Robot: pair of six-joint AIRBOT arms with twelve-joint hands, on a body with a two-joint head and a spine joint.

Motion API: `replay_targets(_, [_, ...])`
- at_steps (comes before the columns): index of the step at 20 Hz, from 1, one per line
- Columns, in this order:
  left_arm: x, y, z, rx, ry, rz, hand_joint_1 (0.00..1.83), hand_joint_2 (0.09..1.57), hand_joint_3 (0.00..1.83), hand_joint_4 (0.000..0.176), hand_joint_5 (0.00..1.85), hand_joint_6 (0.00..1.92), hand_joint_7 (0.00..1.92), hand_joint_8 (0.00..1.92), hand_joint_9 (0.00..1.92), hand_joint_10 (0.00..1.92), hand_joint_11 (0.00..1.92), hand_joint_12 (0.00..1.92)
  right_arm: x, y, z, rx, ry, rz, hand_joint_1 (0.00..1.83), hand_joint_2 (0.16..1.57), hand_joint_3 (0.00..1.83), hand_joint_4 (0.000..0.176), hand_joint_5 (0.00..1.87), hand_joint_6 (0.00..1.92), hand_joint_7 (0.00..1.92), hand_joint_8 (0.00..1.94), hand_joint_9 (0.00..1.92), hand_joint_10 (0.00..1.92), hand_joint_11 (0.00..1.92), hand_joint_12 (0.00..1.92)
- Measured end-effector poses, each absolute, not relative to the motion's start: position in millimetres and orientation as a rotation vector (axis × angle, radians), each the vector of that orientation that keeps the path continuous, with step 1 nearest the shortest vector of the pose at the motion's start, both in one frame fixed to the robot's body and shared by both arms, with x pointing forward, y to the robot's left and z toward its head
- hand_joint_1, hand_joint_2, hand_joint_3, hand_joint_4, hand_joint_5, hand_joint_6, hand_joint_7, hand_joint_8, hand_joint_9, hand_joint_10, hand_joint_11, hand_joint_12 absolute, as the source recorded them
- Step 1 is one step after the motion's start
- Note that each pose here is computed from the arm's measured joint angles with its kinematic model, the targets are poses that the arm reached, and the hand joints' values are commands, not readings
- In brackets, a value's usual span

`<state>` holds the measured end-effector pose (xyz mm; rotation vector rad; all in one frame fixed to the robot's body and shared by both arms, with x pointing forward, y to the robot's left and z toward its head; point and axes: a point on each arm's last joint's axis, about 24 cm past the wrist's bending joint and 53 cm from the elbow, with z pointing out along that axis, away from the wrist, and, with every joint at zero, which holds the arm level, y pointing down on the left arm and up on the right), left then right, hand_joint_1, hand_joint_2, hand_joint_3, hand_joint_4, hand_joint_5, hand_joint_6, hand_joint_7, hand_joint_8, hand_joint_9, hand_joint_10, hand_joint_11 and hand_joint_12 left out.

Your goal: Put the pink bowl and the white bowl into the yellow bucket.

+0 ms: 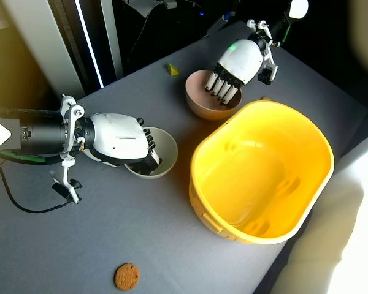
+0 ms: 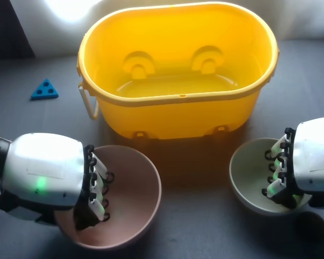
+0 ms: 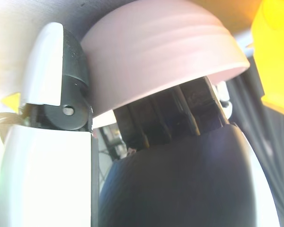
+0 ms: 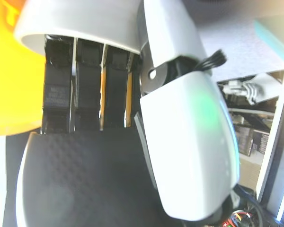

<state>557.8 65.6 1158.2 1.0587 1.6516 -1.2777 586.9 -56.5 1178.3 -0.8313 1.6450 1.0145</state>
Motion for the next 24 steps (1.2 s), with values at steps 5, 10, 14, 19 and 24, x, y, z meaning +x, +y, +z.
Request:
replay_targets(5, [557, 65, 1158, 1.060, 1.650, -1.281, 1.38, 1.09, 0.00, 0.000, 1.01, 0.82, 1.01, 0.92, 0.96, 1.18, 0.75, 1.20, 582, -53, 1181, -0.839, 1.631, 1.039, 1.40, 1.02, 0.00, 0.000, 1.05, 0.76, 1.18, 0.59, 1.21, 0.78, 0.97, 0.83])
replay_targets(10, [556, 64, 1163, 1.076, 1.636, -1.275, 1.38, 1.10, 0.00, 0.000, 0.98, 0.88, 0.99, 0.98, 0.92, 1.19, 0.72, 1.12, 578, -51, 1192, -0.875, 1.597, 1.051, 1.41, 1.00, 0.00, 0.000, 1.15, 0.62, 1.26, 0.46, 1.22, 0.75, 0.99, 0.85])
replay_targets(14, [553, 64, 1174, 1.075, 1.619, -1.305, 1.37, 1.11, 0.00, 0.000, 0.97, 0.96, 0.97, 0.96, 0.88, 1.21, 0.69, 1.09, 579, -52, 1215, -0.876, 1.541, 1.053, 1.40, 1.04, 0.00, 0.000, 0.98, 0.85, 1.15, 0.71, 1.15, 0.84, 0.95, 0.84])
replay_targets(19, [551, 68, 1202, 1.041, 1.580, -1.372, 1.38, 1.10, 0.00, 0.000, 1.01, 0.93, 0.99, 0.91, 0.90, 1.17, 0.69, 1.06, 576, -54, 1235, -0.877, 1.503, 1.085, 1.40, 1.02, 0.00, 0.000, 1.06, 0.77, 1.20, 0.57, 1.19, 0.80, 0.96, 0.85])
replay_targets(24, [551, 80, 1220, 0.986, 1.583, -1.438, 1.37, 1.11, 0.00, 0.000, 0.99, 0.95, 0.99, 0.93, 0.90, 1.17, 0.70, 1.05, 569, -54, 1264, -0.862, 1.442, 1.153, 1.40, 1.01, 0.00, 0.000, 1.11, 0.70, 1.25, 0.45, 1.21, 0.76, 0.99, 0.87])
